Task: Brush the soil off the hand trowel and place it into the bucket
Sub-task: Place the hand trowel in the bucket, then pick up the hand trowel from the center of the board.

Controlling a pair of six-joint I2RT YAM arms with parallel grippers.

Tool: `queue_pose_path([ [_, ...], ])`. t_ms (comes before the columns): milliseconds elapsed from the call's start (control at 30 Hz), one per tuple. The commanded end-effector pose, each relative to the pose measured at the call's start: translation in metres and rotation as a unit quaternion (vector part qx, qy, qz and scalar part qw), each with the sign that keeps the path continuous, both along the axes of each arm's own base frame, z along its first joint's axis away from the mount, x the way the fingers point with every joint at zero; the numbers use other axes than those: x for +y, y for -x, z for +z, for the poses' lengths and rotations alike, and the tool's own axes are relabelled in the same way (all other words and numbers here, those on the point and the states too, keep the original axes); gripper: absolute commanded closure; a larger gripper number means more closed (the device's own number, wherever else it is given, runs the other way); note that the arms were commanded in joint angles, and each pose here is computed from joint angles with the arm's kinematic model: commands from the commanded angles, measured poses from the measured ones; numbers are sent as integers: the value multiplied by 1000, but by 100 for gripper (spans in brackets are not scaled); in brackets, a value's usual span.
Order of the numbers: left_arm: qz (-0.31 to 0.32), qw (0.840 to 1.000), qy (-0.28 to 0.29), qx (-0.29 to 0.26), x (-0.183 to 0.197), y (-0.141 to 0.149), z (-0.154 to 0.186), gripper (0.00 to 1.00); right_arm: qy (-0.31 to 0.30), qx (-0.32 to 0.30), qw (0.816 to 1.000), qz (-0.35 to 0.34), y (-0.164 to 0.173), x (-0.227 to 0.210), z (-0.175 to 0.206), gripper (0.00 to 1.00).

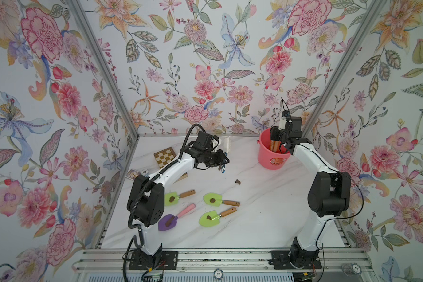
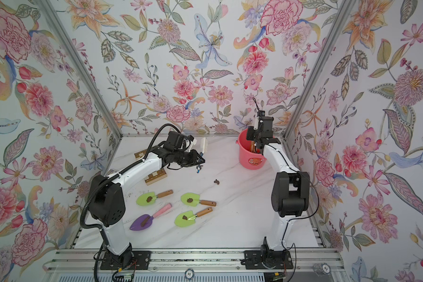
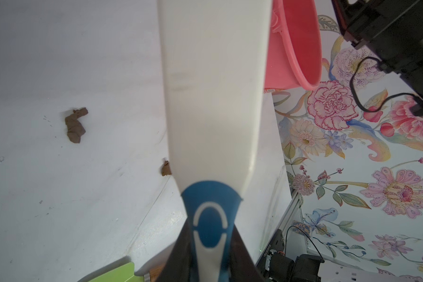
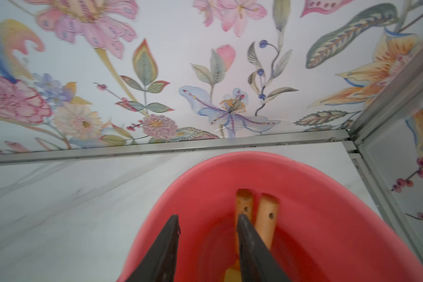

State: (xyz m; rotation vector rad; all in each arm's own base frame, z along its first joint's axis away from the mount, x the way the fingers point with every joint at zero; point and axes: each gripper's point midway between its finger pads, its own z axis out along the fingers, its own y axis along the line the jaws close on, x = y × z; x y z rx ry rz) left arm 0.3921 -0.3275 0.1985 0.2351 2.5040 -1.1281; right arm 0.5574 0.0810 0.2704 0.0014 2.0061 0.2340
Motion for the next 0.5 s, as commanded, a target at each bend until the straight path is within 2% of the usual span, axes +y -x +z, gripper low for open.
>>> queue_pose_path([
  [0, 7, 998, 17, -64, 8, -5, 50, 100, -66, -57, 994, 59, 53, 67, 77, 1],
  [67, 14, 997, 17, -70, 12, -7, 54, 100, -100, -59, 990, 74, 83, 96, 90, 1],
  [167, 33, 997, 19, -74, 22, -12, 58, 100, -165, -30, 984, 56, 121, 117, 94, 1],
  [333, 83, 992, 37, -83, 36, -31, 65, 100, -260, 51, 964, 30, 167, 140, 69, 1],
  [400, 97, 990, 44, -90, 38, -40, 68, 100, -276, 63, 958, 52, 179, 155, 62, 1],
  [467, 105, 989, 43, -96, 40, -46, 71, 100, -265, 42, 959, 88, 189, 168, 67, 1],
])
